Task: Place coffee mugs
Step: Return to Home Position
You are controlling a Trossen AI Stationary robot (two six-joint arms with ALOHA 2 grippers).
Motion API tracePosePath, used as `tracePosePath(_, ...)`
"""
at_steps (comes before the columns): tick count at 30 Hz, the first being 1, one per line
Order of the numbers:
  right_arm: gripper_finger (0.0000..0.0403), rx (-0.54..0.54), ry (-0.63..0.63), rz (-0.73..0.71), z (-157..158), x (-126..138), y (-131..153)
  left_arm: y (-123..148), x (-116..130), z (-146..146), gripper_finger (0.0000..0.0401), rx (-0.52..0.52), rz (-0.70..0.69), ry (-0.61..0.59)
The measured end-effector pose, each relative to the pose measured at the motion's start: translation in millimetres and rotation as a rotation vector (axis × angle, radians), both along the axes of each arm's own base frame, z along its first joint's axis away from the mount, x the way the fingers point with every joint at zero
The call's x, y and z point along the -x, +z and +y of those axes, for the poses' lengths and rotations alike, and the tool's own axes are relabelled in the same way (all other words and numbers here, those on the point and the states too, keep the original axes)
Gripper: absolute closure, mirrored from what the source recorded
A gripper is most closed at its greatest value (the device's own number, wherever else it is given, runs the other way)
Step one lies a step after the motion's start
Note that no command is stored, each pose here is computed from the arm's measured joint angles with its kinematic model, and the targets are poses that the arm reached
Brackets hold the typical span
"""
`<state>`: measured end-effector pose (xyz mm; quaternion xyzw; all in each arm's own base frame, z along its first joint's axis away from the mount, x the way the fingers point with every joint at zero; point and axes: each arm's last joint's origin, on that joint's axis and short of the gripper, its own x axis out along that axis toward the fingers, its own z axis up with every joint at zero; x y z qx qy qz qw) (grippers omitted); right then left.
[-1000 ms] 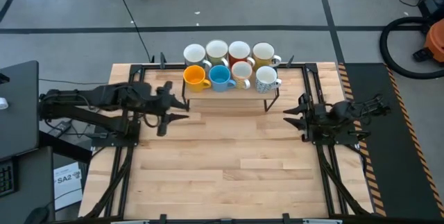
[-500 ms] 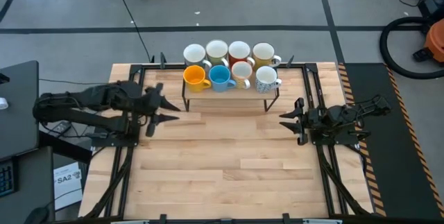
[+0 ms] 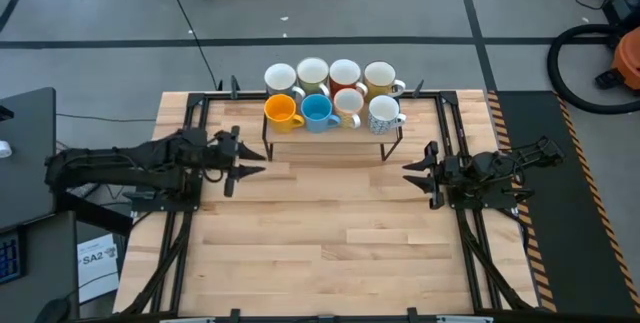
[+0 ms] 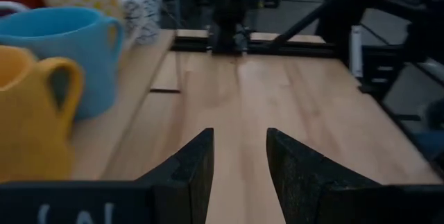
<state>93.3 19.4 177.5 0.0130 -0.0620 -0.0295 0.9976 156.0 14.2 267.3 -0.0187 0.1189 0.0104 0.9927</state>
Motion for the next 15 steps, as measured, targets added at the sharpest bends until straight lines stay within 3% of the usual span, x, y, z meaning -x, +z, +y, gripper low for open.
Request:
tracePosePath(6,0.027,-0.016,0.004,0.028,0,0,-3,-5,17,11,0.0262,-0.047,-0.049,0.056)
tracePosePath(15,0.027,-0.011,0.003,0.027,0,0,-3,-25,39,20,0.0262,-0.038,-0.095,0.078)
